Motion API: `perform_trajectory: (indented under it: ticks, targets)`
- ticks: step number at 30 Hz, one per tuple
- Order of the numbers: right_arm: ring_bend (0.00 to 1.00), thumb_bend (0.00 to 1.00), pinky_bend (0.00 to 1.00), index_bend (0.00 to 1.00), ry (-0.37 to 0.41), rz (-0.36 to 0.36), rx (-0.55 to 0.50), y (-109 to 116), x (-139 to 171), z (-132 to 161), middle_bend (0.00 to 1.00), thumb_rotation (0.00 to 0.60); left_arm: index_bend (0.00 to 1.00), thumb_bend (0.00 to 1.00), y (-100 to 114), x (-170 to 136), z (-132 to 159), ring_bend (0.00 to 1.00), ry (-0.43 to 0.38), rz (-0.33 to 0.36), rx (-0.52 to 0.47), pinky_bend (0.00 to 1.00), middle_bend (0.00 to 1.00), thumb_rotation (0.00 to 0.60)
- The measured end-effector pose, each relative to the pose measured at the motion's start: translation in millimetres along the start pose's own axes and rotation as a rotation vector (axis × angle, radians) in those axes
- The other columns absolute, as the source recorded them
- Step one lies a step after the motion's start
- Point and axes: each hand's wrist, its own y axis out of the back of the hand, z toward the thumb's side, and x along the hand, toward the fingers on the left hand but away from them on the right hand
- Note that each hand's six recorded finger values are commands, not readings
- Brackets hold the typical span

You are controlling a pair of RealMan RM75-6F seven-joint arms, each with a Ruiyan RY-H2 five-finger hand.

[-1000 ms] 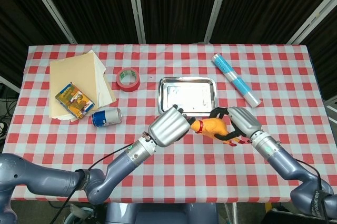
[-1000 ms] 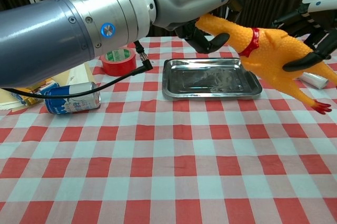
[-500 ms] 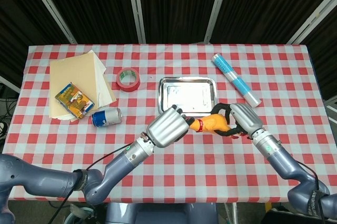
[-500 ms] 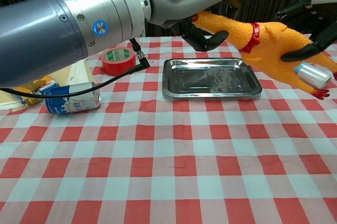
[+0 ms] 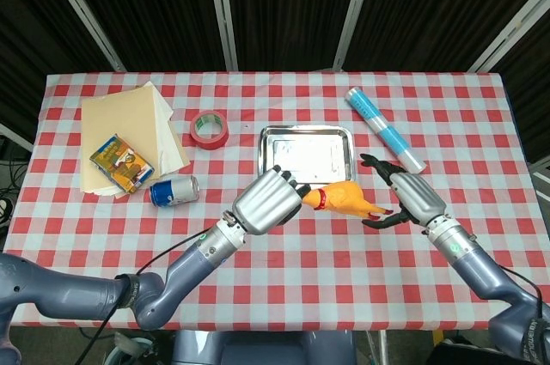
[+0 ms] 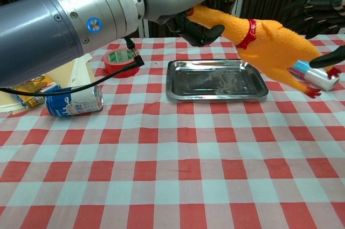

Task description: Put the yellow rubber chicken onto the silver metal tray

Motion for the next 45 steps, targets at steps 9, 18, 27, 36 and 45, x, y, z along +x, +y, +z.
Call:
perform_trajectory:
  ticks: [9, 18, 27, 36, 45]
  targets:
    - [0.02, 0.12, 0.06, 0.00, 0.000, -0.029, 0.008, 7, 14, -6, 0.04, 0.494, 0.61, 0.83, -1, -6, -7, 0.62, 0.020, 0.023, -0.023, 0.69, 0.71, 0.600]
    - [0.02, 0.12, 0.06, 0.00, -0.081, -0.107, 0.070, 24, 41, -39, 0.04, 0.505, 0.61, 0.81, -12, -14, -30, 0.62, 0.096, 0.023, -0.136, 0.69, 0.70, 0.600]
    - [0.02, 0.12, 0.06, 0.00, -0.159, -0.169, 0.071, 36, 68, -69, 0.04, 0.502, 0.61, 0.79, -53, -16, -81, 0.62, 0.256, -0.020, -0.319, 0.69, 0.70, 0.600]
    - [0.02, 0.12, 0.06, 0.00, -0.173, -0.179, 0.062, 35, 74, -76, 0.04, 0.504, 0.60, 0.75, -105, -3, -106, 0.61, 0.373, -0.090, -0.436, 0.69, 0.69, 0.600]
    - [0.02, 0.12, 0.06, 0.00, -0.192, -0.186, 0.054, 39, 79, -81, 0.04, 0.503, 0.59, 0.70, -137, 29, -84, 0.60, 0.404, -0.129, -0.566, 0.68, 0.68, 0.600]
